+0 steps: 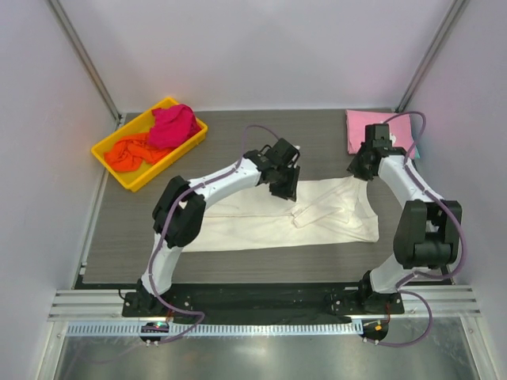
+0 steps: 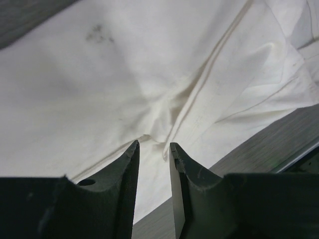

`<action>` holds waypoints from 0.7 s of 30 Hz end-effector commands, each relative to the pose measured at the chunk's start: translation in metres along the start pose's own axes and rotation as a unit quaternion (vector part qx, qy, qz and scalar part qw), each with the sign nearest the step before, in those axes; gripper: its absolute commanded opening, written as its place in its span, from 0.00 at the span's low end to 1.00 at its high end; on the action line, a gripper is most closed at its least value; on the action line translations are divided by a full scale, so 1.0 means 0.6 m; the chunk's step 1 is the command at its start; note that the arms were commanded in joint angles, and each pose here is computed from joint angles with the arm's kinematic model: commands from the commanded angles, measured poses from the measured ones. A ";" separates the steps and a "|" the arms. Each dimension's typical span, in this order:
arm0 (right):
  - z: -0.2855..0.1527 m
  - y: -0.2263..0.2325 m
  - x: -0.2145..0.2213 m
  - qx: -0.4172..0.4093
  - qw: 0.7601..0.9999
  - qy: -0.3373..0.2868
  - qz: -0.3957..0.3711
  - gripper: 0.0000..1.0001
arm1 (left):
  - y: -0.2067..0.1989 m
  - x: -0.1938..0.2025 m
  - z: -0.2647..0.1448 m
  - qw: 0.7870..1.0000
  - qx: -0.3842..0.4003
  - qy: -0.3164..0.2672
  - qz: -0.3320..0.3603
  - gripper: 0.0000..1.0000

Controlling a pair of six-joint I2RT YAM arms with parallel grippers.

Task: Fold and stack the t-shirts
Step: Fold the tshirt

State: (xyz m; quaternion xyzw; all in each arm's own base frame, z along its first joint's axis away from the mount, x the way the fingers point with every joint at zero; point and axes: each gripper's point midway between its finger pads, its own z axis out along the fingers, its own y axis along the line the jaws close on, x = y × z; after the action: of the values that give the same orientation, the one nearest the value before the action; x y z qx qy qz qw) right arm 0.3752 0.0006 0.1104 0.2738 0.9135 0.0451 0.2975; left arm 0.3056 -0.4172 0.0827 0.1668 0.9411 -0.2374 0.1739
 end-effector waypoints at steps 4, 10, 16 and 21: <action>0.061 0.003 -0.079 0.037 0.998 -0.050 -0.028 0.29 | 0.134 -0.058 -0.031 0.997 -0.053 -0.023 -0.060 0.31; 0.136 -0.040 -0.060 0.088 0.995 -0.029 -0.047 0.29 | 0.247 -0.050 -0.022 0.988 -0.101 -0.010 -0.117 0.31; 0.197 -0.062 -0.020 0.095 0.994 0.002 -0.056 0.28 | 0.329 -0.004 -0.019 0.972 -0.188 0.021 -0.140 0.30; 0.220 -0.033 -0.004 0.046 0.997 0.013 -0.056 0.28 | 0.381 0.055 -0.062 0.954 -0.260 0.036 -0.148 0.30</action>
State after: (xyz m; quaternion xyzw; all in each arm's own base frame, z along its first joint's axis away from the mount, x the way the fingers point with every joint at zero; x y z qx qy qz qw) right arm 0.4369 -0.0372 0.0220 0.2487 0.9274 -0.0340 0.2775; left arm 0.3862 -0.2493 0.0233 -0.0017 0.9812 -0.0945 0.1681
